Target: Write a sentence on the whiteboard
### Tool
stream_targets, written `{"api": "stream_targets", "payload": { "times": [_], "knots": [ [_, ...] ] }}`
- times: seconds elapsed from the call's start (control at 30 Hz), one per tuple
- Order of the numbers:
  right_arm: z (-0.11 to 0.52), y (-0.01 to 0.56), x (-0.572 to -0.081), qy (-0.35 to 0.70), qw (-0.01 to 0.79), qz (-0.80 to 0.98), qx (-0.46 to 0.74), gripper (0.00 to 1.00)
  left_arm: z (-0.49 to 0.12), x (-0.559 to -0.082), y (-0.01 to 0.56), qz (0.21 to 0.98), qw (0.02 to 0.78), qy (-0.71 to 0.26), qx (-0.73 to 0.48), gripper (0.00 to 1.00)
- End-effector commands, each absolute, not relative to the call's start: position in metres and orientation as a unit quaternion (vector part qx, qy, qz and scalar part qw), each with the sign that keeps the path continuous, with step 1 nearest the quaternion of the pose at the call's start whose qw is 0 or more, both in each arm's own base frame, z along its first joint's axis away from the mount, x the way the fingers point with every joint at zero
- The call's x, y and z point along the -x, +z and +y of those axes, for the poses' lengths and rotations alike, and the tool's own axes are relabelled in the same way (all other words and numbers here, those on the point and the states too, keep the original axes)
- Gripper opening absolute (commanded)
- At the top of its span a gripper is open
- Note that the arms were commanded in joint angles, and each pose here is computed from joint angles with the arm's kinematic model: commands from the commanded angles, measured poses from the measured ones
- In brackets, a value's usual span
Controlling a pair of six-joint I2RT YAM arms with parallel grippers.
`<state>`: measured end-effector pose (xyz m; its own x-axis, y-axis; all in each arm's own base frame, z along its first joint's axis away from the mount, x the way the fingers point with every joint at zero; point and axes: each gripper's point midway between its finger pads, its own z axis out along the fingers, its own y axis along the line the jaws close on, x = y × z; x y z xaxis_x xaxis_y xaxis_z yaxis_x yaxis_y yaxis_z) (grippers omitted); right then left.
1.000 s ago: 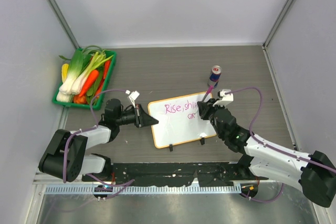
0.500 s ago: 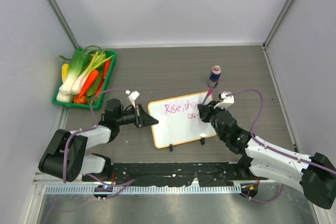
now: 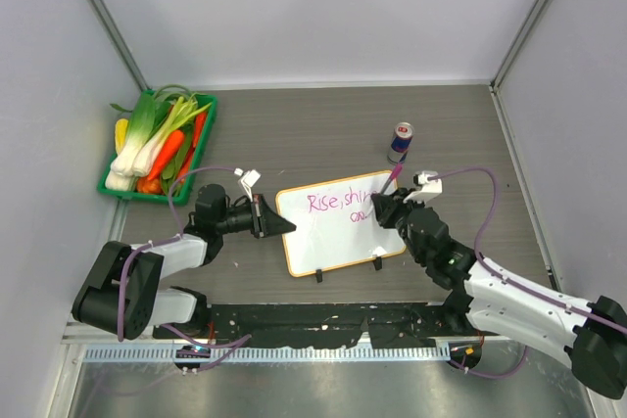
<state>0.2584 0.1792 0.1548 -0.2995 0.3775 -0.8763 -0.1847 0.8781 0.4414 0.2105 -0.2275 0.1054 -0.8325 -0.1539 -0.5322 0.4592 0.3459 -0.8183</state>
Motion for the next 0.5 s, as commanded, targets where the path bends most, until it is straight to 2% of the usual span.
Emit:
{"api": "stream_targets", "payload": {
  "times": [0.0, 0.47],
  "knots": [
    [0.178, 0.201, -0.261, 0.27, 0.621, 0.731, -0.081, 0.01, -0.219, -0.222, 0.086, 0.8, 0.289, -0.52, -0.08, 0.0],
    [0.17, 0.187, -0.27, 0.226, 0.628, 0.74, -0.085, 0.01, -0.219, -0.222, 0.086, 0.8, 0.289, -0.52, -0.08, 0.0]
  ]
}}
